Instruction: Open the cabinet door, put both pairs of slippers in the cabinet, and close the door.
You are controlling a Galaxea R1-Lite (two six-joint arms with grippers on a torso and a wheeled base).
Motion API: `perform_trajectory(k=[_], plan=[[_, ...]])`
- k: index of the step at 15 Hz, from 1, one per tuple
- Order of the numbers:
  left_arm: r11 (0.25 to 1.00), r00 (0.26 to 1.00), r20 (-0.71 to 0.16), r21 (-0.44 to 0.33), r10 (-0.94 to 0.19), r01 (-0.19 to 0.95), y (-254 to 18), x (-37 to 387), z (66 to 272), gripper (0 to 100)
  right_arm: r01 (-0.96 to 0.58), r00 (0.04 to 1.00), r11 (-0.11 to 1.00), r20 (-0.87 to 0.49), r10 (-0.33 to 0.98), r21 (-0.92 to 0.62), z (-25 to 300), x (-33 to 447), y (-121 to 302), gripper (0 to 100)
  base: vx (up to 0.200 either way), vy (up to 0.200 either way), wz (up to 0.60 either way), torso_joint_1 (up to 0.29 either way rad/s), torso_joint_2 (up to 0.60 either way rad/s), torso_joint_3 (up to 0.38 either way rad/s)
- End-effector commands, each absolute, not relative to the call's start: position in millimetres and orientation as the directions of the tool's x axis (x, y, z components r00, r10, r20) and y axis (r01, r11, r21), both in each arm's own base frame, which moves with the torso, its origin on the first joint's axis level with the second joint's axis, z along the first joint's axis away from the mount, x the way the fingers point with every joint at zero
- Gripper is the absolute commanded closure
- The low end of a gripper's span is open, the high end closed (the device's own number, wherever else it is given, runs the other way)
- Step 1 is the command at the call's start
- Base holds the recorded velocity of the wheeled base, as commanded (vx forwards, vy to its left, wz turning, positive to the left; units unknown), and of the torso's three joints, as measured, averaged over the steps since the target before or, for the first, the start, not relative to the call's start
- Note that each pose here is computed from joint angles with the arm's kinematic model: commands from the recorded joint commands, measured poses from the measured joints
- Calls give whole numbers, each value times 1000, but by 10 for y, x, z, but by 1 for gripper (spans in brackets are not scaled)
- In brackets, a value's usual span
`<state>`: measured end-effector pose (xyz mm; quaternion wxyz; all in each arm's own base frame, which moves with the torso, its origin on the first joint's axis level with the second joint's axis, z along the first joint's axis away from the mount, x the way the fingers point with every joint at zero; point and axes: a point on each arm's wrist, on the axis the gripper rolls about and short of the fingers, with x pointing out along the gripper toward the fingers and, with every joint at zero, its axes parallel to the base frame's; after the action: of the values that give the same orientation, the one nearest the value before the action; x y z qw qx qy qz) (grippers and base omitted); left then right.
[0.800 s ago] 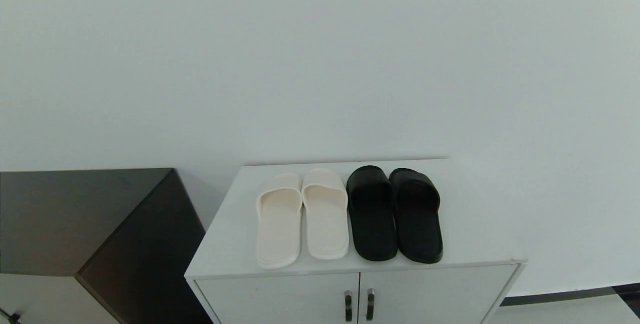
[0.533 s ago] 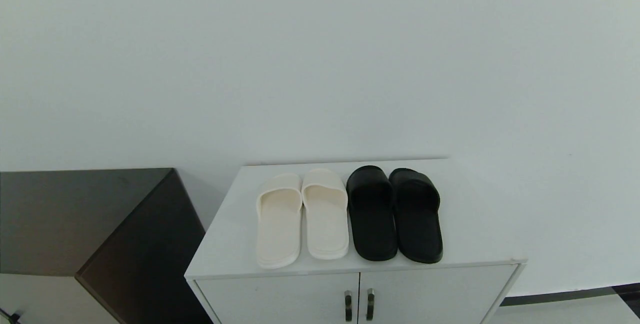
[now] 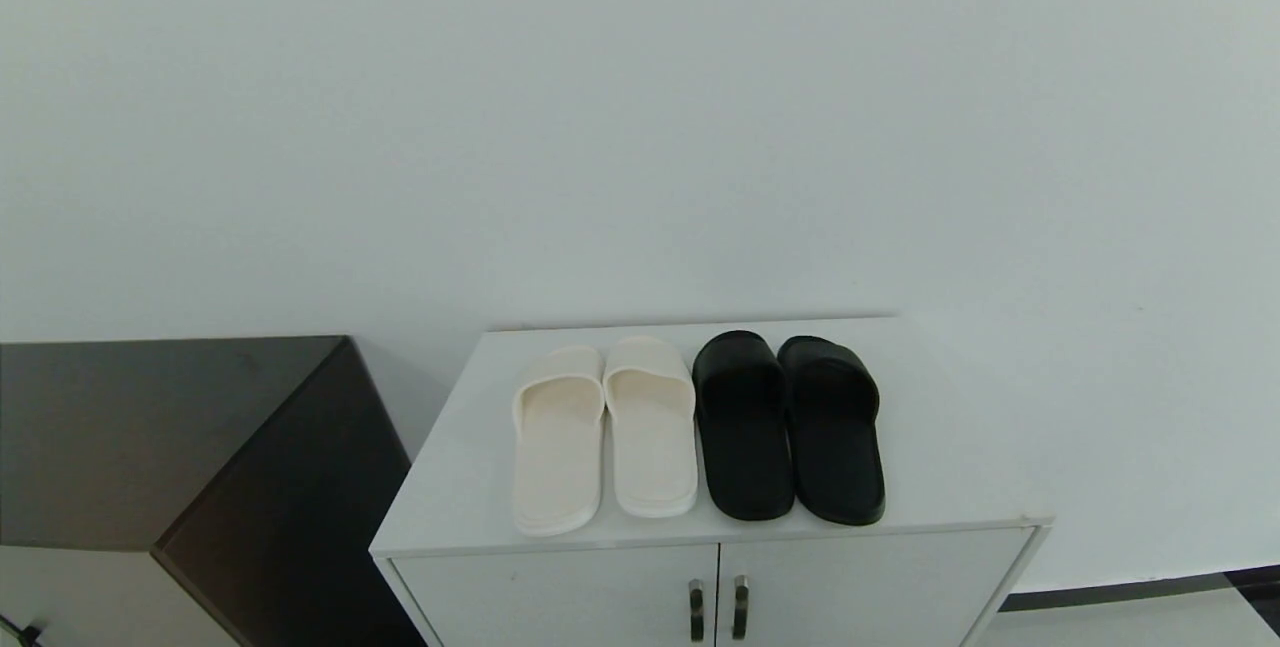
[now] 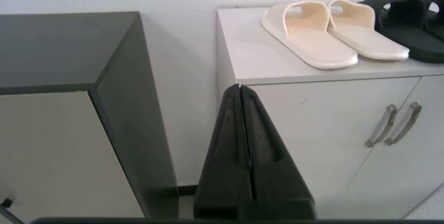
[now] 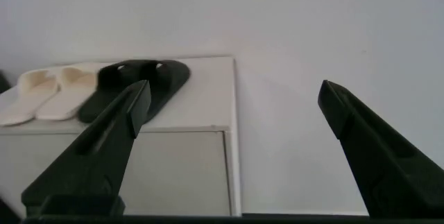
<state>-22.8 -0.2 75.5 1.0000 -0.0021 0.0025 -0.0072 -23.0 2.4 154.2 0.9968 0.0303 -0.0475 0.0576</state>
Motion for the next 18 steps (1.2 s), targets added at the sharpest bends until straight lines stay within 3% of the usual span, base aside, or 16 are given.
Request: perform_trajectory(k=[1, 3, 9, 13, 18], plan=[[1000, 1000, -6, -5, -14, 14, -2, -227, 755, 100, -300, 932, 944, -169, 320, 134, 2111, 548, 91, 0, 0, 0, 0, 0, 0, 0], [1000, 1000, -6, -5, -15, 15, -2, -227, 755, 100, -374, 872, 901, -248, 422, 221, 2220, 949, 326, 0, 0, 0, 0, 0, 0, 0], [1000, 1000, -6, -5, -15, 15, -2, -227, 755, 100, -255, 882, 938, -341, 325, 234, 2327, 1454, 1429, 0, 0, 0, 0, 0, 0, 0], [1000, 1000, -6, -5, -15, 15, -2, -227, 755, 100, -185, 895, 969, -380, 235, 163, 2199, 1846, 1885, 0, 0, 0, 0, 0, 0, 0], [1000, 1000, -6, -6, -15, 15, -2, -227, 755, 100, -86, 924, 989, -362, 124, 119, 1785, 2190, 2208, 0, 0, 0, 0, 0, 0, 0]])
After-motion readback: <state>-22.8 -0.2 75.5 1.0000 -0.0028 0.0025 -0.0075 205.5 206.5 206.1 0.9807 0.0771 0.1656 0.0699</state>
